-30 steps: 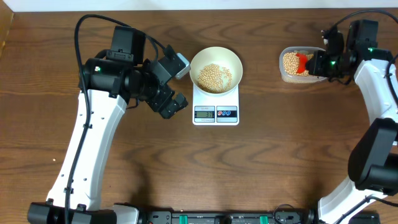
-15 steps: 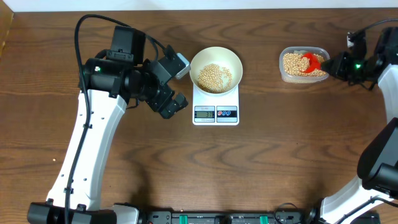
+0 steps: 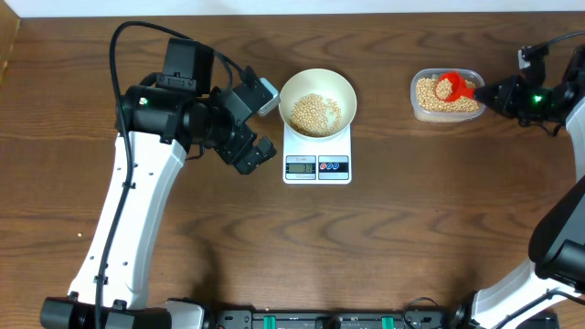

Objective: Scoop item into bowl and weigh 50g on scale
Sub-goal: 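Dip the red scoop into the soybeans again with the right gripper, then lift the filled scoop out of the tub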

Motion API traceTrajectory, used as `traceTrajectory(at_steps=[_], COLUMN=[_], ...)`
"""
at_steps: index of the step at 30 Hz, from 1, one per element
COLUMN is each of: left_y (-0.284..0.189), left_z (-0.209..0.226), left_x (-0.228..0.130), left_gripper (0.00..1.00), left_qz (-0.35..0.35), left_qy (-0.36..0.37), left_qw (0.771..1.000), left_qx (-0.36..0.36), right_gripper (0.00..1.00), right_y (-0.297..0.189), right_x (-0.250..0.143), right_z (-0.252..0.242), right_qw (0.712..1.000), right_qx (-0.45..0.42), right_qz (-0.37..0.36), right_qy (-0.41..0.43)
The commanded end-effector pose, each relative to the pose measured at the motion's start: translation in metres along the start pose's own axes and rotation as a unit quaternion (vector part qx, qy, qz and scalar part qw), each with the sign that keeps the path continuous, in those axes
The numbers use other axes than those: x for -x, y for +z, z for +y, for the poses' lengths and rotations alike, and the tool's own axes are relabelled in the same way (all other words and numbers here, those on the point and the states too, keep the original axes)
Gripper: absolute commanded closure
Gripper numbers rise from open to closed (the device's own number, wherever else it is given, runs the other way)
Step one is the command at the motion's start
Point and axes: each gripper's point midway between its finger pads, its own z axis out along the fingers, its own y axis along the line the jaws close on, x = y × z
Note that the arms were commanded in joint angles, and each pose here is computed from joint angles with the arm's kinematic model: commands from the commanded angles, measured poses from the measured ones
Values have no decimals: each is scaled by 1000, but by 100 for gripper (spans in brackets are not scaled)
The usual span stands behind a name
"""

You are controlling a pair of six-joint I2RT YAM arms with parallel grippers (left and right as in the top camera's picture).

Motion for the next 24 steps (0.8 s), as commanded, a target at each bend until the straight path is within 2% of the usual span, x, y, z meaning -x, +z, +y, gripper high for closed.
traceTrajectory(at_steps=[1, 10, 24], left_y=[-1, -1, -1], left_z=[-3, -3, -3], left_x=[0, 0, 0], left_gripper=[2, 2, 2], left_qz=[-3, -3, -2], left_qy=[-2, -2, -2], left_qw=[1000, 1000, 1000], left_qx=[-2, -2, -2], right_gripper=[99, 99, 99], right_y=[-1, -25, -28], right_x=[3, 16, 28], right_z=[11, 29, 58], right_qw=[999, 989, 976], right_qx=[48, 145, 215], right_qz=[-3, -34, -36], right_qy=[4, 5, 30])
